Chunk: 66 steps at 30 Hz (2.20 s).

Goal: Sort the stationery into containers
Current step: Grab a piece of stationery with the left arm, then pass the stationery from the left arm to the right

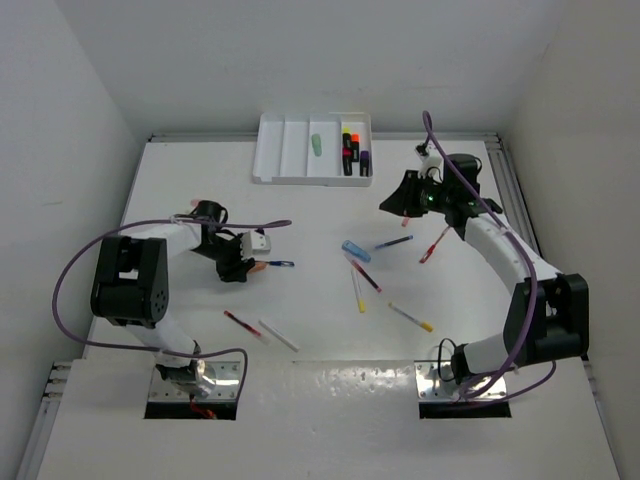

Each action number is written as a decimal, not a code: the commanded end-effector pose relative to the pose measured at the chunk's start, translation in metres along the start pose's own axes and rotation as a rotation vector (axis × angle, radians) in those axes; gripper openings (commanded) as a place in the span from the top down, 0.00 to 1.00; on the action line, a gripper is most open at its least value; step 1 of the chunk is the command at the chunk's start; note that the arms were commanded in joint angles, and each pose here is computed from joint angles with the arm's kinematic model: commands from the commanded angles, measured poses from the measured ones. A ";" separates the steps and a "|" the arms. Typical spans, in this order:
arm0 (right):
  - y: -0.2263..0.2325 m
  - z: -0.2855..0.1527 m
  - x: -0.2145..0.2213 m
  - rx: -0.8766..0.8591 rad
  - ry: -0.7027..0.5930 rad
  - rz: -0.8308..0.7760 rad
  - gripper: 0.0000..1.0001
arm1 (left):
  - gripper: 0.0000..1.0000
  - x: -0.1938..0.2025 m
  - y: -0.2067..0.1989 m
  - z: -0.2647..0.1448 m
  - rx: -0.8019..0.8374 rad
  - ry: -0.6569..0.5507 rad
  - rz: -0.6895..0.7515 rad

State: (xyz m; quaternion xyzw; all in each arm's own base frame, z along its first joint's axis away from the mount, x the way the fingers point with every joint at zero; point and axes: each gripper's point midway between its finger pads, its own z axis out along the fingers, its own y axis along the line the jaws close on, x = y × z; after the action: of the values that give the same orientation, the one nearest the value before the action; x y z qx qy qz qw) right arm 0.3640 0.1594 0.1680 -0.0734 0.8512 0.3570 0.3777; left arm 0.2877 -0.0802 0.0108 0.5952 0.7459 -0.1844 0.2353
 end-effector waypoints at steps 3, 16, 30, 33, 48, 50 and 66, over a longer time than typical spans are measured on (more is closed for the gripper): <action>0.016 -0.002 -0.023 -0.043 -0.036 -0.030 0.84 | 0.49 0.002 0.005 -0.001 -0.011 0.034 0.056; 0.075 0.003 -0.001 -0.226 0.091 -0.162 0.75 | 0.85 -0.044 0.004 -0.030 -0.045 -0.092 0.103; 0.182 0.003 0.041 -0.545 0.281 0.056 0.60 | 0.87 -0.197 -0.053 -0.120 -0.080 -0.426 0.346; 0.197 0.006 0.045 -0.597 0.320 0.102 0.62 | 0.87 -0.209 -0.067 -0.121 -0.073 -0.419 0.409; 0.212 0.017 0.084 -0.608 0.427 0.096 0.55 | 0.88 -0.232 -0.072 -0.119 -0.098 -0.404 0.448; 0.213 0.019 0.093 -0.600 0.440 0.070 0.55 | 0.88 -0.232 -0.071 -0.118 -0.095 -0.403 0.451; 0.214 0.032 0.087 -0.576 0.428 0.052 0.47 | 0.89 -0.227 -0.079 -0.114 -0.075 -0.387 0.463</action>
State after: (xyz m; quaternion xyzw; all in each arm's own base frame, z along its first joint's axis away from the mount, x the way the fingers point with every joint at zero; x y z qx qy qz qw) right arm 0.2265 0.3451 0.1947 -0.2142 0.7891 0.5639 0.1161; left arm 0.2408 -0.2096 0.2204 0.6854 0.5611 -0.2058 0.4159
